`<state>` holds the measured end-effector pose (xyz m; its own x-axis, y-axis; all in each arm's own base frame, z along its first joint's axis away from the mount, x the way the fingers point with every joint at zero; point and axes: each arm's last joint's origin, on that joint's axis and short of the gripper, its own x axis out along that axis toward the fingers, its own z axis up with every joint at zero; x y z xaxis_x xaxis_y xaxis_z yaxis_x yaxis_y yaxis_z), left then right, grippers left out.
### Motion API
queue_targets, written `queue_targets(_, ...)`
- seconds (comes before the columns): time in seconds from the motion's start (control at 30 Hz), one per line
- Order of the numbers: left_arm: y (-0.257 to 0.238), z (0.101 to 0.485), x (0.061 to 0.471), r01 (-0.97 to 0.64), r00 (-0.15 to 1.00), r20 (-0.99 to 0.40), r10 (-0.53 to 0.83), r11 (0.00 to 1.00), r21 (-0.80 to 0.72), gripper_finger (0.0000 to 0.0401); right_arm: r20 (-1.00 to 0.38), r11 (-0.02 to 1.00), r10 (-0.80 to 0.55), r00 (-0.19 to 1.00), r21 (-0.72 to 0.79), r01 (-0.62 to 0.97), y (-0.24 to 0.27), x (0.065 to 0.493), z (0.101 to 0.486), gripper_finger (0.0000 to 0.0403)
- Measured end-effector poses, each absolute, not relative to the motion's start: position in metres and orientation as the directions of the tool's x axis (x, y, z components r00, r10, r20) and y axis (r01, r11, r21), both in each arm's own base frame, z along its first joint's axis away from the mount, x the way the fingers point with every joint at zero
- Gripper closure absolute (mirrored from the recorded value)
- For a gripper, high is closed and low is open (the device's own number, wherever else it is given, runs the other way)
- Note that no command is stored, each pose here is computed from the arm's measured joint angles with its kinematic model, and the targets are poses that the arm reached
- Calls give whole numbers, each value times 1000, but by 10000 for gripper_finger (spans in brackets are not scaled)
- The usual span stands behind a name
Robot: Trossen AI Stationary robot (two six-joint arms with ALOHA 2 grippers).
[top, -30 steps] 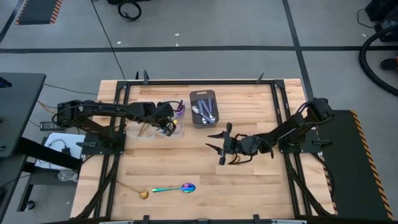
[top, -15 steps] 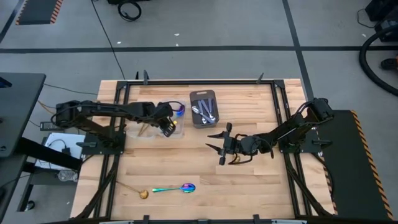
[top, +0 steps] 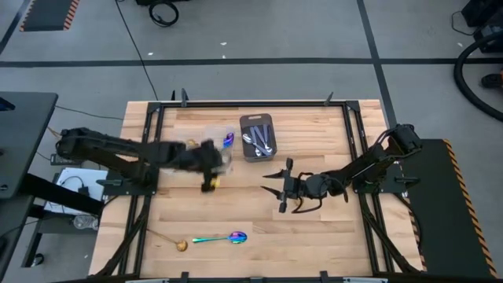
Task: Sort silverware by color (type)
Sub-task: Put the blue spoon into the right transparent bin
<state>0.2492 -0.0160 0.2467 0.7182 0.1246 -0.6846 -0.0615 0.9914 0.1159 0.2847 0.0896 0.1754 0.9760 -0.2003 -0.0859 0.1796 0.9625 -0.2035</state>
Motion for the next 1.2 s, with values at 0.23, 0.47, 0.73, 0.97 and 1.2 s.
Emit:
queue_targets(0.23, -76, 239, 251, 111, 741, -670, -43, 992, 58, 268, -82, 972, -144, 986, -200, 126, 93, 287, 178, 232)
queue_targets(0.47, -117, 196, 255, 68, 611, -786, -94, 996, -66, 268, -91, 971, -151, 984, -202, 130, 93, 288, 178, 232)
queue_targets(0.73, -151, 178, 264, 100, 519, -849, -96, 994, -51, 268, -91, 965, -188, 978, -203, 167, 92, 287, 178, 232)
queue_targets(0.97, -167, 184, 266, 104, 526, -843, -115, 992, -70, 264, -86, 965, -191, 978, -200, 171, 92, 288, 179, 232)
queue_targets(1.2, -172, 188, 271, 57, 574, -802, -168, 984, -166, 200, -89, 965, -191, 977, -202, 170, 92, 287, 178, 232)
